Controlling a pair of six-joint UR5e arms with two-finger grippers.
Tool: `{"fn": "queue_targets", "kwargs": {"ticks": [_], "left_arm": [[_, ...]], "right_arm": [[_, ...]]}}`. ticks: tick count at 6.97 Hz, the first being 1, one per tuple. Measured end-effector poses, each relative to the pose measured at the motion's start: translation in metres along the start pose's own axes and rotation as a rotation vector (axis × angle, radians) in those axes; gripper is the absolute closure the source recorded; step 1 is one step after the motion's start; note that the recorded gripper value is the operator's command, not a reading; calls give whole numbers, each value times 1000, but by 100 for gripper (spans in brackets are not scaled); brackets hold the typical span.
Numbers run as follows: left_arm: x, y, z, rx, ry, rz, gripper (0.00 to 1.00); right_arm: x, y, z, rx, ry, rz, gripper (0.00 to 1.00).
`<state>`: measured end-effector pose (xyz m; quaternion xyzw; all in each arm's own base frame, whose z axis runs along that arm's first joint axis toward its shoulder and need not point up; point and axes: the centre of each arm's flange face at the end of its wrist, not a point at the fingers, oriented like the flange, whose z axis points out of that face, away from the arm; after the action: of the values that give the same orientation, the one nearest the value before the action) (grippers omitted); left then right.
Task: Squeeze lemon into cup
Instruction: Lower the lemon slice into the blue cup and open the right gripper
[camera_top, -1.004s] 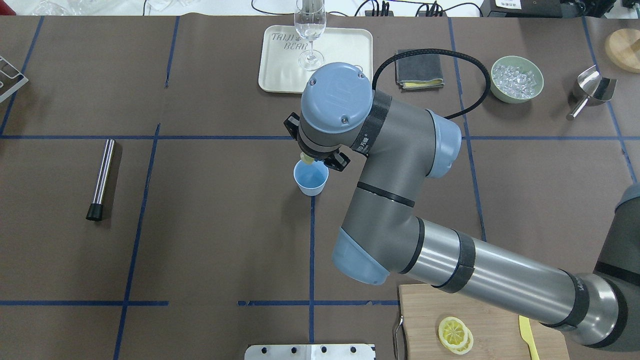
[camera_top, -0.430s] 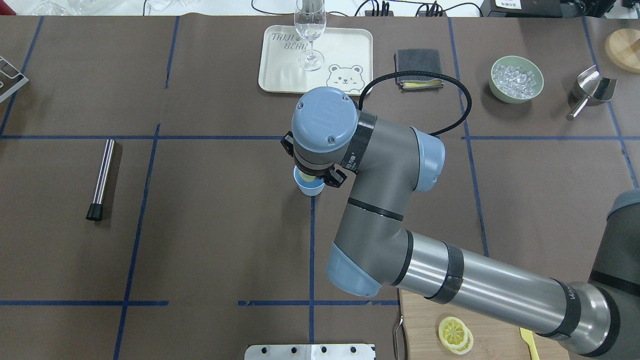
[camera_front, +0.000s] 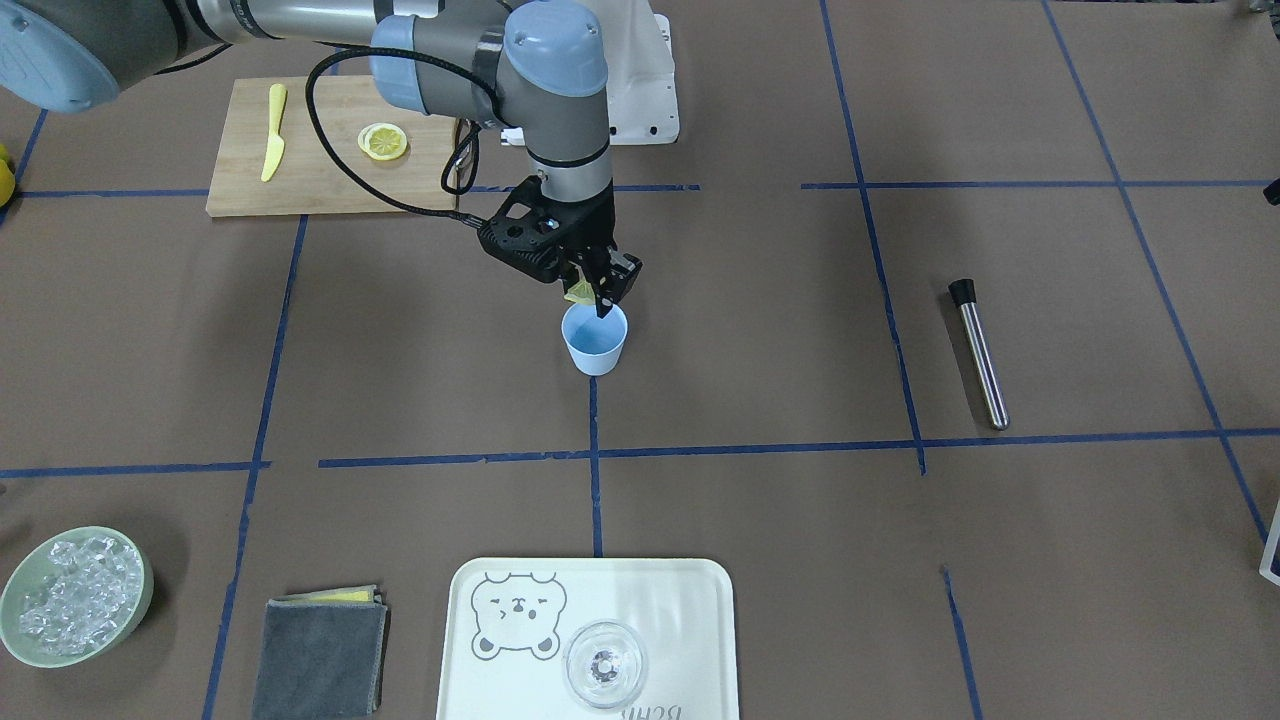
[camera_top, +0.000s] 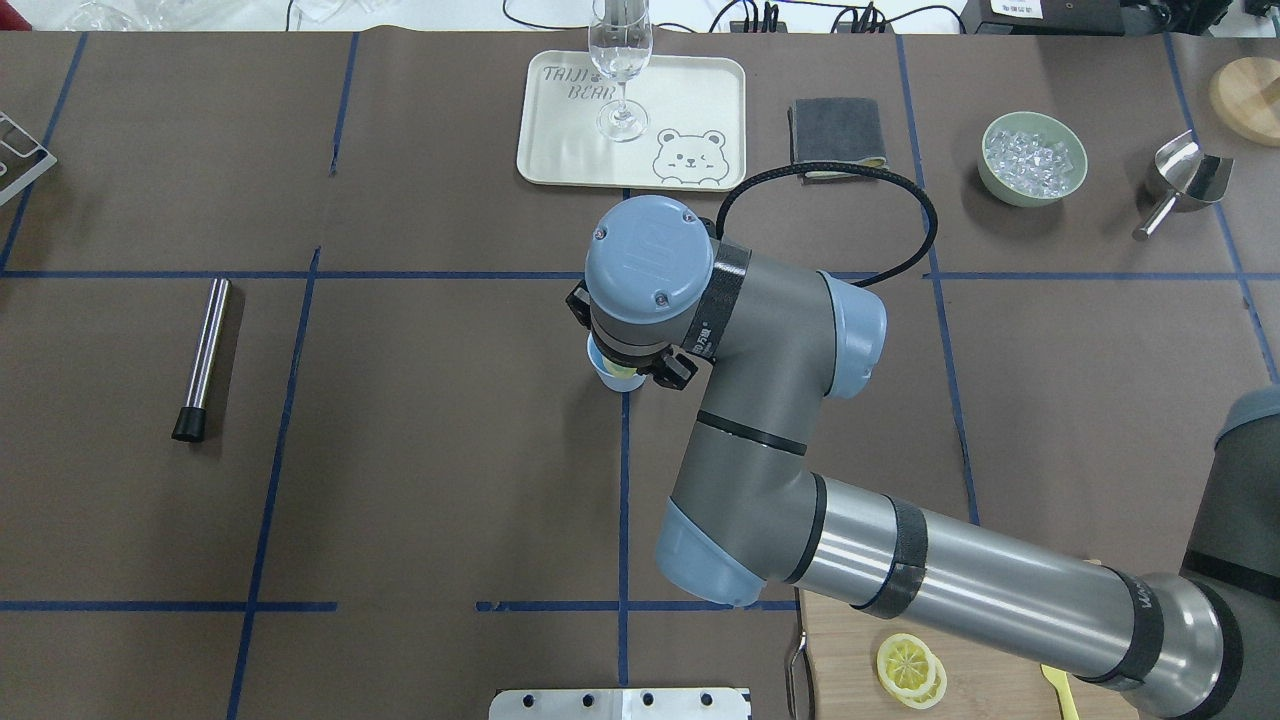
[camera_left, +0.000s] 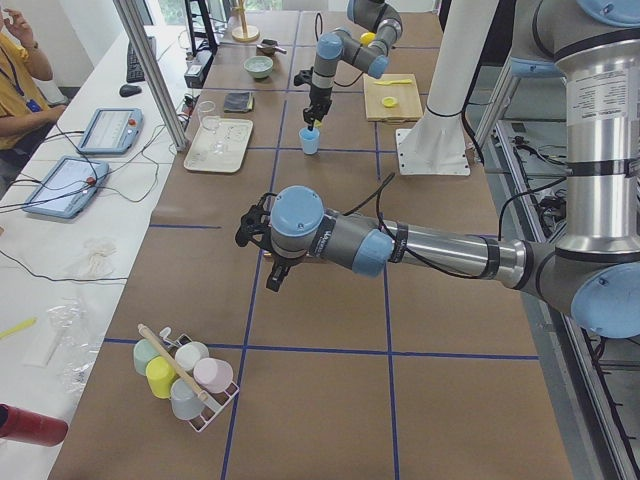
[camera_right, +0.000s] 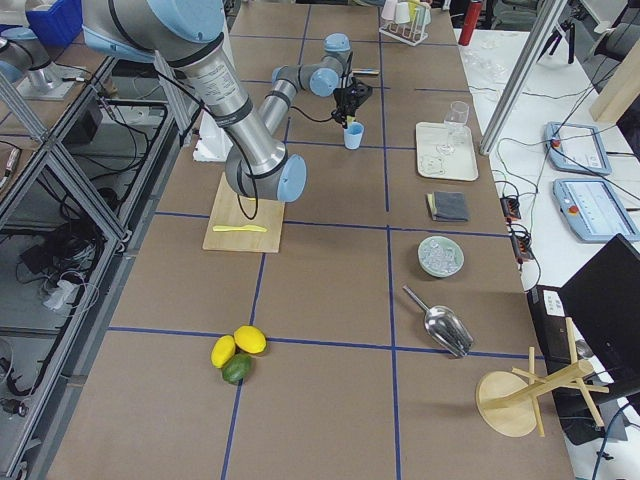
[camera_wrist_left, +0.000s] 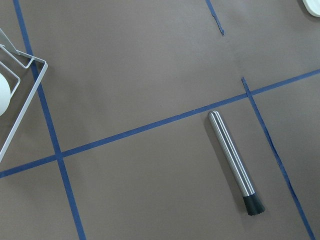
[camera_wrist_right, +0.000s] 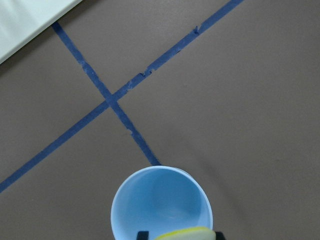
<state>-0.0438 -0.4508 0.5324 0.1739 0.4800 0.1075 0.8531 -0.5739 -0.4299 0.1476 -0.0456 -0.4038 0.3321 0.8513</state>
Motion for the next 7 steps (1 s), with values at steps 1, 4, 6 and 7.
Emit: {"fn": "queue_targets", "kwargs": {"ticks": [1,4,6,7], "left_arm": [[1,0,-1,3,-1,1,0],[1,0,-3,6,-2,1,0],[0,0,-3,6,-2,1,0],[0,0,-3,6,-2,1,0]], "right_arm": [[-1,-1,3,0,-7,0,50],[-9,-10,13,-9,-52,7,36],[-8,-13,13,-15,-48,9,20],[-8,-13,14,-15,-47,10,19]]}}
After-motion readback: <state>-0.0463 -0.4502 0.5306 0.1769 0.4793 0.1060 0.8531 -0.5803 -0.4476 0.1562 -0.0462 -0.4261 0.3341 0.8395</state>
